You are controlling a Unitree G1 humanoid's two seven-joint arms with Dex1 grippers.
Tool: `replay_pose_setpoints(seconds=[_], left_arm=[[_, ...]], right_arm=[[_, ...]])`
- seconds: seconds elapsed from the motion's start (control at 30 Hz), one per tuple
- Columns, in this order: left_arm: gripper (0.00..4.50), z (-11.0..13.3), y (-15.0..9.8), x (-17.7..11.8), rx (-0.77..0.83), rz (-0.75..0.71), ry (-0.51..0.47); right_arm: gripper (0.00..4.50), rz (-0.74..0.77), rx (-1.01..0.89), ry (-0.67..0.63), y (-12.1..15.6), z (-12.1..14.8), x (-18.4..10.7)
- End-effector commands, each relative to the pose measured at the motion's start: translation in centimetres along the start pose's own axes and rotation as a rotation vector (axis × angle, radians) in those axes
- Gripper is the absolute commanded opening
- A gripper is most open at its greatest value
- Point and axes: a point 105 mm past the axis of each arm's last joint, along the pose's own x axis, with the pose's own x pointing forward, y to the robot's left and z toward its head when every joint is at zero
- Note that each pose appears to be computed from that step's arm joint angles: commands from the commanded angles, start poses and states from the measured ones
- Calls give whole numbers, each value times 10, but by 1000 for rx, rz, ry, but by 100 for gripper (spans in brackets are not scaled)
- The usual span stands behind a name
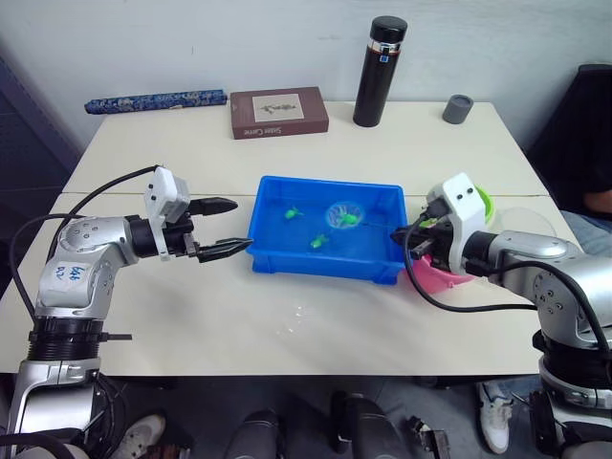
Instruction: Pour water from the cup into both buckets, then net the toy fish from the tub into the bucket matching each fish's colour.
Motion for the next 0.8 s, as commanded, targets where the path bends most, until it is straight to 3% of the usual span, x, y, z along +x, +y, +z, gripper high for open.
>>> replay_pose_setpoints(seconds=[0.03,0.2,0.47,0.67,0.8], left_arm=[[448,11,2,0,41,-6,-23],[448,19,6,6,56,-17,-45],[448,25,12,8,69,-22,-56],[448,25,14,9,74,-24,-59],[448,26,16,10,79,-27,-58]], right_arm=[[0,-33,-55,-74,-5,15,-14],[0,-100,-64,-129,-25,26,-32],[0,-342,-62,-198,-76,41,-73],[0,-514,-106,-147,-109,34,-98],[0,-587,-237,-58,-120,28,-106]])
